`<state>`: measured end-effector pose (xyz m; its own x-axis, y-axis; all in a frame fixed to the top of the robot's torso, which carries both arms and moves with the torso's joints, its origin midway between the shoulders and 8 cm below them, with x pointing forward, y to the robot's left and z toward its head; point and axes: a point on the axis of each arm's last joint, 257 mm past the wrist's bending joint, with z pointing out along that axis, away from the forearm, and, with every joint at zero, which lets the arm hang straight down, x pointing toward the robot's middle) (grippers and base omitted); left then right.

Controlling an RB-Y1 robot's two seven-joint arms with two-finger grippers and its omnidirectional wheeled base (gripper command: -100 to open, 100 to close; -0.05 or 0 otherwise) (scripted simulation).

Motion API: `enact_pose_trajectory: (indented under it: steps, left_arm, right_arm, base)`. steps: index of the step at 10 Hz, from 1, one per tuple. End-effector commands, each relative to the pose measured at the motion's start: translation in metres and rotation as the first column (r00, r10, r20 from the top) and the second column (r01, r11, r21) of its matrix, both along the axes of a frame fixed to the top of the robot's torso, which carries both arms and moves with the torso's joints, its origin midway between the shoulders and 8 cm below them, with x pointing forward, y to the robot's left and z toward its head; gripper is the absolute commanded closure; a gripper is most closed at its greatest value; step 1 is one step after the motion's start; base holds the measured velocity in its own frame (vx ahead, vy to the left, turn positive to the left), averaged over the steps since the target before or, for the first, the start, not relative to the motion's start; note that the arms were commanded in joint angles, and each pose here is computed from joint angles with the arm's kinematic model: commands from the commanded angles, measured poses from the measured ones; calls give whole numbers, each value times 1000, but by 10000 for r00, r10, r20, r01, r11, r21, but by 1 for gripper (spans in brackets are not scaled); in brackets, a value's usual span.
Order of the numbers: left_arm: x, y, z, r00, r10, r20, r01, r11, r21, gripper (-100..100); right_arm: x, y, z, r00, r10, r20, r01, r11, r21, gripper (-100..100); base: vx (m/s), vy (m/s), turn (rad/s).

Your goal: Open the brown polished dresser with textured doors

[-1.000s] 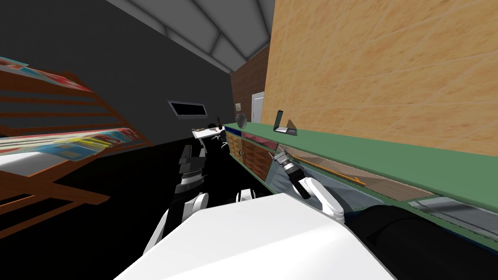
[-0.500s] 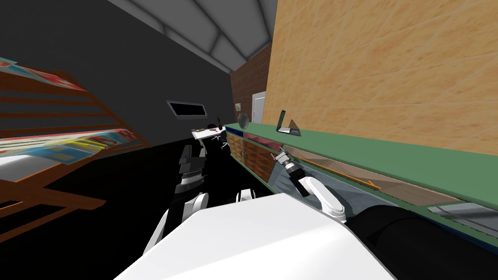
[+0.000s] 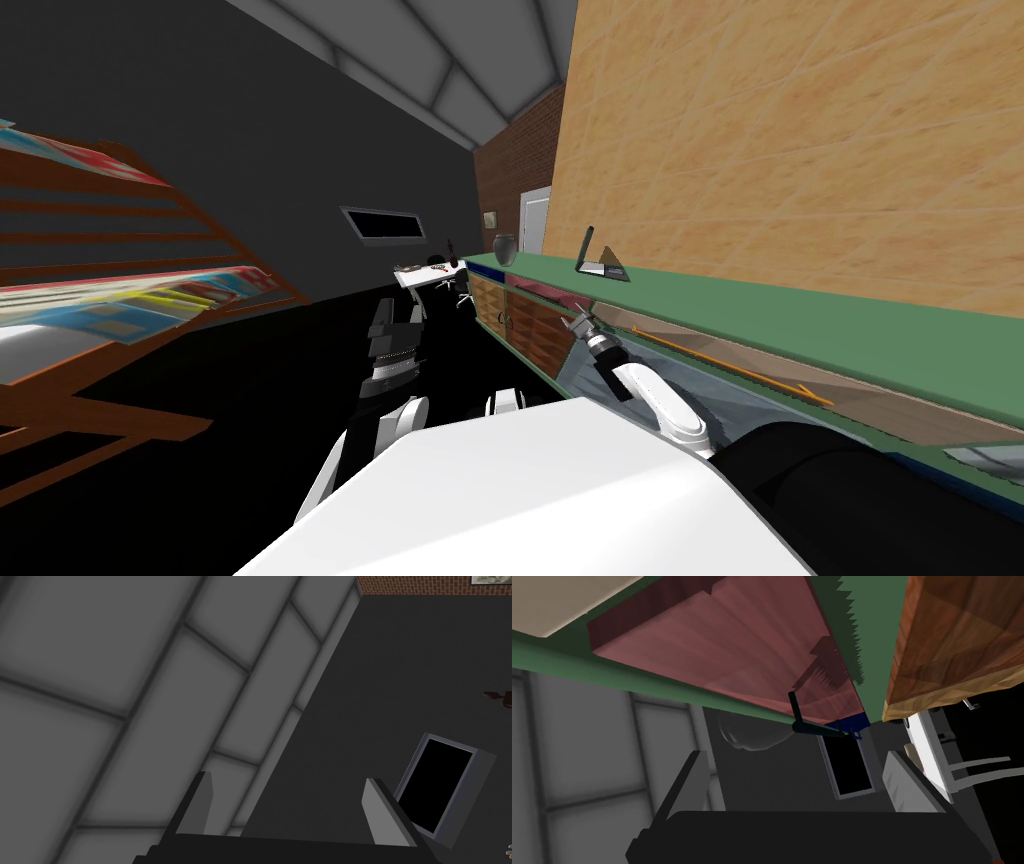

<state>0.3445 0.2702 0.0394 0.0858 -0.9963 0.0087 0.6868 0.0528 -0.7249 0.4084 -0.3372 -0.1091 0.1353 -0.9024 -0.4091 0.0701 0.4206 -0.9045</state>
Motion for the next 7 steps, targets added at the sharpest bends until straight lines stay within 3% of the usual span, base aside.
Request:
enact_pose_trajectory:
  steps: [1,7]
  left_arm:
    - [0,0,0,10000,0,0,0,10000,0,0]
    - [0,0,0,10000,0,0,0,10000,1,0]
  right_arm:
    - [3,-16,-6,9986,-529,-19,520,9875,-1485,-100]
    - [6,-40,-11,9913,-1308,142,1261,9136,-3866,-100]
  base:
    - [80,90,-5]
    - [54,71,-12]
